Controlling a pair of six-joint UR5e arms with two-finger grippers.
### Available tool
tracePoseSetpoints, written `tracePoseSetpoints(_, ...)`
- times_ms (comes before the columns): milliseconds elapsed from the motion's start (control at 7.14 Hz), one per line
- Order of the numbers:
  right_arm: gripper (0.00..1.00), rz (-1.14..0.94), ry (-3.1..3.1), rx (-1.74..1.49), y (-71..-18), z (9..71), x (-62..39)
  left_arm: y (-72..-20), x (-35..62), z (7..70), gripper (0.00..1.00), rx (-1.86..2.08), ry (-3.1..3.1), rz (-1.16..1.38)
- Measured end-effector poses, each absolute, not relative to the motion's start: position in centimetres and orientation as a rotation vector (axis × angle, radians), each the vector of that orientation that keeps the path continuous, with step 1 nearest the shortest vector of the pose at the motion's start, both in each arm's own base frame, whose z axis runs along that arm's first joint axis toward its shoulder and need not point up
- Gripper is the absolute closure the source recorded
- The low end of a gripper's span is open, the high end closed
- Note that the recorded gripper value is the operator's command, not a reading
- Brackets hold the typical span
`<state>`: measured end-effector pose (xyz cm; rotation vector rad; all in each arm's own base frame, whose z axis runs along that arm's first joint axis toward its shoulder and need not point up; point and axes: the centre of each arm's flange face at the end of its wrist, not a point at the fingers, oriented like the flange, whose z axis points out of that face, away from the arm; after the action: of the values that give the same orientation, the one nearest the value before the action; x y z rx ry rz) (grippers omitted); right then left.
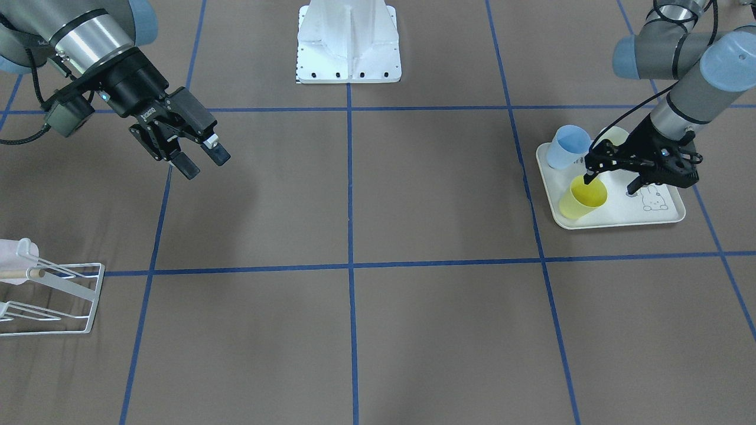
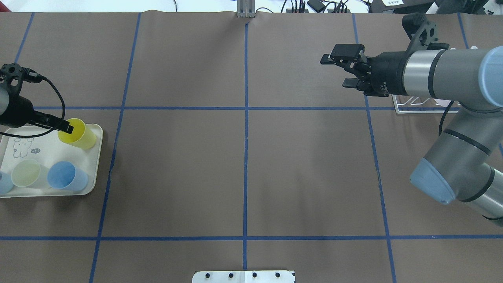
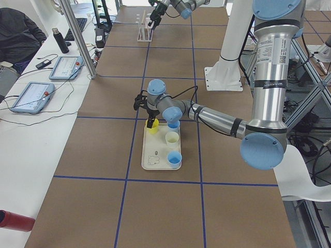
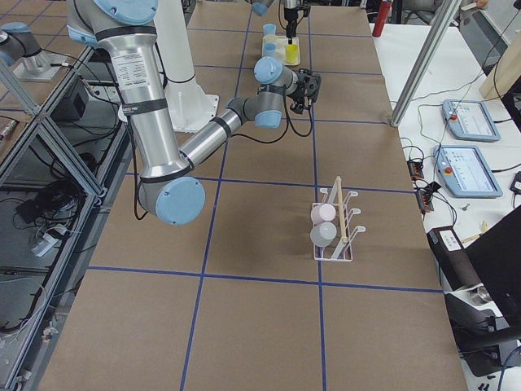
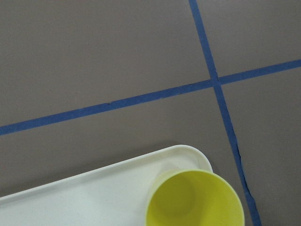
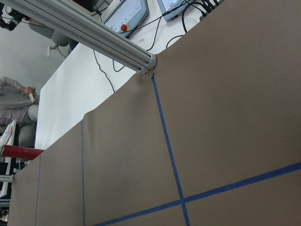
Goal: Transfer IKEA cup to right arm and place on rack
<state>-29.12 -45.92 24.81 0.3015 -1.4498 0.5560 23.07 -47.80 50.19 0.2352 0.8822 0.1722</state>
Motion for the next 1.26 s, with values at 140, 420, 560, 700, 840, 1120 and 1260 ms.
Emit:
tracePoseSetpoints(140,0.00,0.556,-1.450,0.302,-45.9,24.8,-29.1,-48.2,23.4,50.7,0.01,0.230,0.876,0.178)
tracePoseSetpoints(420,0.00,0.556,-1.450,0.302,-45.9,24.8,-29.1,-49.5,24.4,51.6,0.10,0.218,0.867,0.180)
tracePoseSetpoints(560,0.00,0.555,-1.452,0.303,-45.9,24.8,-29.0,-49.7,24.6,51.8,0.19,0.216,0.863,0.180)
tracePoseSetpoints(700,0.00,0.556,-1.452,0.303,-45.9,24.7,-29.0,-49.8,24.7,51.9,0.24,0.216,0.859,0.179)
tracePoseSetpoints(840,0.00,0.557,-1.451,0.303,-45.9,24.8,-29.0,-49.8,24.8,52.0,0.32,0.218,0.856,0.178)
tracePoseSetpoints(1120,0.00,0.557,-1.448,0.303,-45.8,25.0,-28.9,-49.7,25.1,52.1,0.60,0.218,0.852,0.178)
tracePoseSetpoints(1260,0.00,0.558,-1.448,0.303,-45.8,25.0,-28.9,-49.7,25.3,52.1,0.90,0.217,0.851,0.180)
